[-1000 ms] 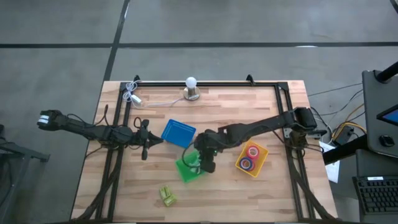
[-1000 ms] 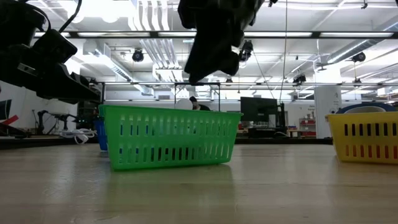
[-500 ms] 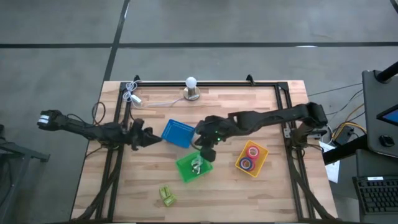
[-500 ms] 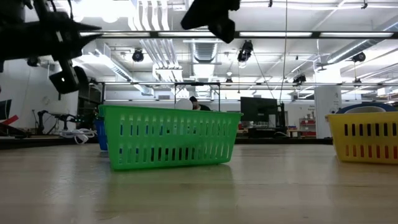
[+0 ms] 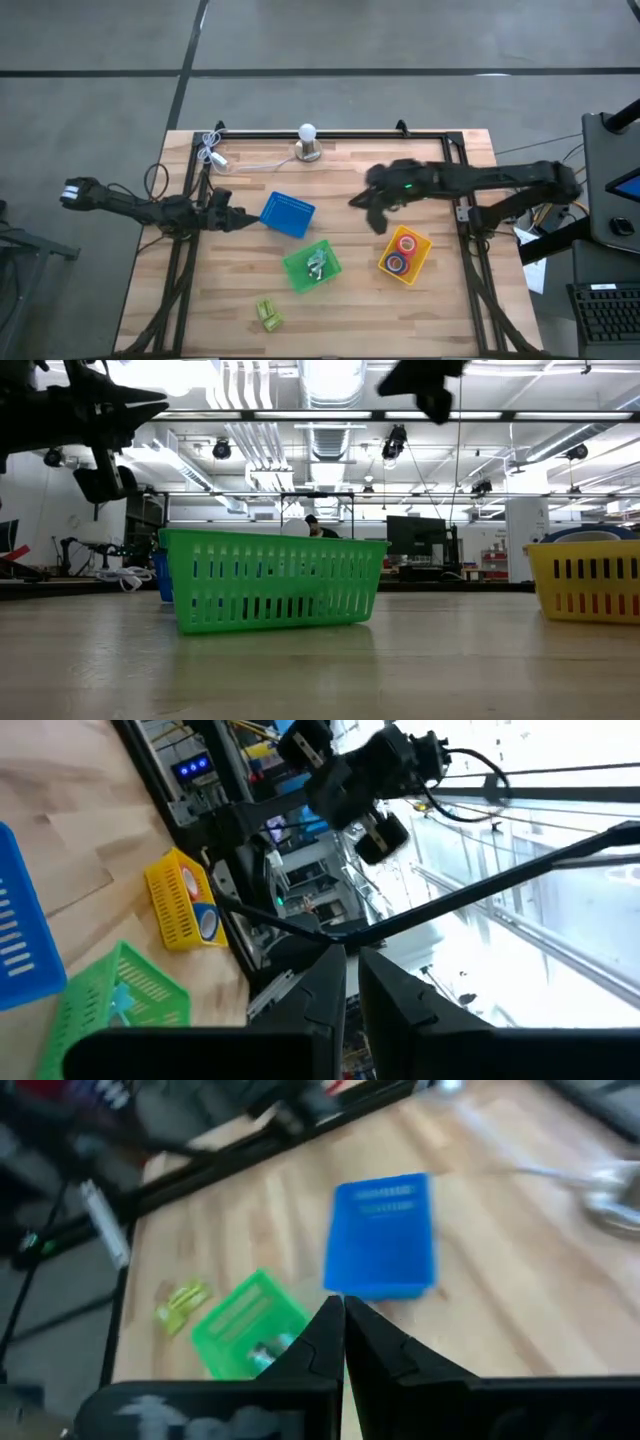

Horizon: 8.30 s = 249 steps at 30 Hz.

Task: Pick and place Stapler, Stapler remover, tape
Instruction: Put the green staple box into the blue bin

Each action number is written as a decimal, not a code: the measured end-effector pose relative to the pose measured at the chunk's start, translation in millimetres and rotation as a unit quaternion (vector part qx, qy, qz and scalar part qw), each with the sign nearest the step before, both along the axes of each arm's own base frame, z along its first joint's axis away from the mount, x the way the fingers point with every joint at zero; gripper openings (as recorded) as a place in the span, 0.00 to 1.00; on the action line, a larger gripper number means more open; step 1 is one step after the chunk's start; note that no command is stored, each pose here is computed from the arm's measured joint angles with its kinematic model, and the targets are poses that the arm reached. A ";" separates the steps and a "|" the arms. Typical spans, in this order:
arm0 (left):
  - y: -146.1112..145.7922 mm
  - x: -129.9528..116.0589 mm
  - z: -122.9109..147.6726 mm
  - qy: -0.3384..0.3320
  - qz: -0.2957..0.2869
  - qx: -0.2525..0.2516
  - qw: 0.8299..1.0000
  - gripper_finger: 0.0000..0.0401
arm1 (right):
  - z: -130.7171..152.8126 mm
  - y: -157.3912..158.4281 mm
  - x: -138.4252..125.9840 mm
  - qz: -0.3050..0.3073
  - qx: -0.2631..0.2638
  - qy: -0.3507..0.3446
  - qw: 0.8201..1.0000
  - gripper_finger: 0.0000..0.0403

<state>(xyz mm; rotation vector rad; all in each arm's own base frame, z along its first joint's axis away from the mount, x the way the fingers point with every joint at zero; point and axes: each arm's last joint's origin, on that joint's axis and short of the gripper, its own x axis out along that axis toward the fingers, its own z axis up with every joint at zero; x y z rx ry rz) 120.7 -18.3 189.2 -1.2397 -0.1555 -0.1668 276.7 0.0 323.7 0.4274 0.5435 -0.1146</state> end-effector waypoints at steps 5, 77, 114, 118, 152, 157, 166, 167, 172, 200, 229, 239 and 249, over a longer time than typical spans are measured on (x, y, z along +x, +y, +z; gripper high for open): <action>0.0 0.0 0.1 0.001 -0.006 -0.026 1.000 0.09 | -8.0 -7.7 -63.1 -0.102 -0.049 0.003 0.994 0.02; -107.5 104.0 24.4 0.600 -0.219 -0.003 0.770 0.73 | -141.0 -2.1 -157.9 -0.010 -0.088 -0.169 0.982 0.02; -131.1 135.9 -31.5 0.648 -0.194 -0.114 0.727 0.40 | -141.1 -2.0 -157.9 -0.009 -0.088 -0.168 0.982 0.02; -130.2 136.9 -34.3 0.648 -0.185 -0.105 0.731 0.27 | -141.1 -2.1 -157.9 -0.009 -0.088 -0.168 0.982 0.02; -45.9 81.5 40.2 0.649 0.009 -0.044 0.760 0.11 | -141.2 -2.0 -158.0 -0.009 -0.088 -0.168 0.982 0.02; -10.7 85.8 51.5 0.605 0.073 -0.028 0.792 0.11 | -141.1 -2.1 -158.0 -0.009 -0.088 -0.168 0.982 0.02; 46.4 108.1 59.1 0.527 0.116 0.022 0.842 0.12 | -141.1 -2.0 -157.9 -0.009 -0.088 -0.168 0.982 0.02; 50.7 109.1 60.0 0.521 0.120 0.027 0.845 0.12 | -141.1 -2.0 -158.0 -0.009 -0.088 -0.168 0.982 0.02; 65.5 109.3 58.2 0.525 0.118 0.056 0.841 0.12 | -141.2 -2.0 -157.9 -0.009 -0.088 -0.168 0.982 0.02; 76.0 116.6 45.2 0.546 0.082 0.062 0.832 0.30 | -141.2 -2.0 -158.0 -0.009 -0.088 -0.168 0.982 0.02; -72.4 75.2 70.1 0.547 -0.125 -0.071 0.825 0.70 | -141.6 -2.1 -158.0 -0.009 -0.088 -0.167 0.982 0.02; -112.2 95.8 25.7 0.634 -0.176 -0.097 0.747 0.70 | -141.7 -2.1 -158.0 -0.009 -0.088 -0.167 0.982 0.02; -129.0 116.5 -15.4 0.679 -0.198 -0.123 0.696 0.70 | -141.7 -2.0 -158.0 -0.009 -0.088 -0.167 0.982 0.02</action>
